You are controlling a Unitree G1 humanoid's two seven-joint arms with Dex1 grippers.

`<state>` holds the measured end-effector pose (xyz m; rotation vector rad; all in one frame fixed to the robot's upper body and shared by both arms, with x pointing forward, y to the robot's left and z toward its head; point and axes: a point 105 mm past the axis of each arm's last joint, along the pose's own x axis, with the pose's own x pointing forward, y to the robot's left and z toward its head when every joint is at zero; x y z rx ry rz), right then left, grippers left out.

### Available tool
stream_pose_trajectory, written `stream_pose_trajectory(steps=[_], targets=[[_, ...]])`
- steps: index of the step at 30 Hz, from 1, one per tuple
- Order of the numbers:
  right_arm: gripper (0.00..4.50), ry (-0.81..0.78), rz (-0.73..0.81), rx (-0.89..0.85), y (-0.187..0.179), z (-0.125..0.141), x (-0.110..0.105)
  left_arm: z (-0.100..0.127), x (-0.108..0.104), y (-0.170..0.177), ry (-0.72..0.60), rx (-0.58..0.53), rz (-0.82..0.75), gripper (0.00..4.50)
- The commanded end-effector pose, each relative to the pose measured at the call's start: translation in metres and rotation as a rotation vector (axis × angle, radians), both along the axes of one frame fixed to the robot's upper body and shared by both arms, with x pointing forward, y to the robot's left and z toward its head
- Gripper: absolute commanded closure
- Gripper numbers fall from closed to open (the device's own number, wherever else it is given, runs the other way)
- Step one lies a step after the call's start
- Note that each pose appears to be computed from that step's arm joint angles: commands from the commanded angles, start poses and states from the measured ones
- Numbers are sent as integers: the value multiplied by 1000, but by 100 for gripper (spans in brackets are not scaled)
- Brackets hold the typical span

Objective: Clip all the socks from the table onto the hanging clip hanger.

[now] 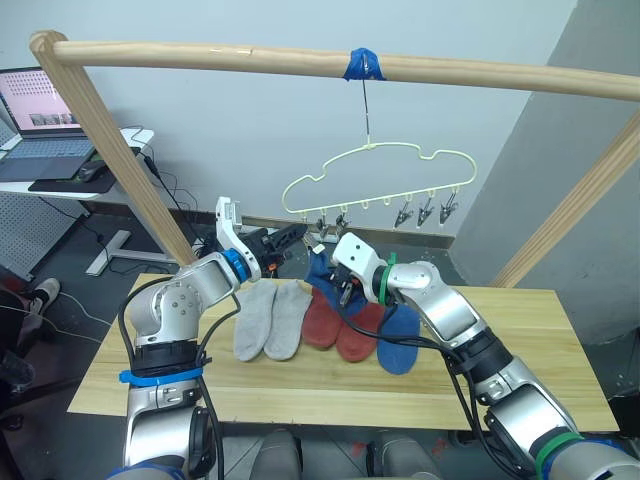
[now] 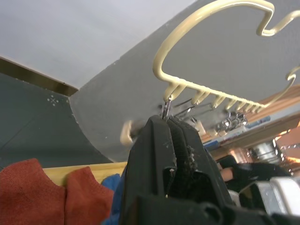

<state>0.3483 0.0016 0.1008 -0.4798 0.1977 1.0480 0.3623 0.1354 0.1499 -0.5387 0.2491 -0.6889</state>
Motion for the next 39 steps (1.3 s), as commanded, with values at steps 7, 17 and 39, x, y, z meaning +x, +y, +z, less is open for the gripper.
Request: stream_pose_trajectory(steps=[7,17,39], targets=[[450,-56,5,50,6,17,4,12,-3,1,-74,14,-13,302],[450,2,15,124,22,17,-2,16,-5,13,-100,48,23,5],[6,283,-182,444,-16,13,-6,9,-20,5,-240,254,10,0]])
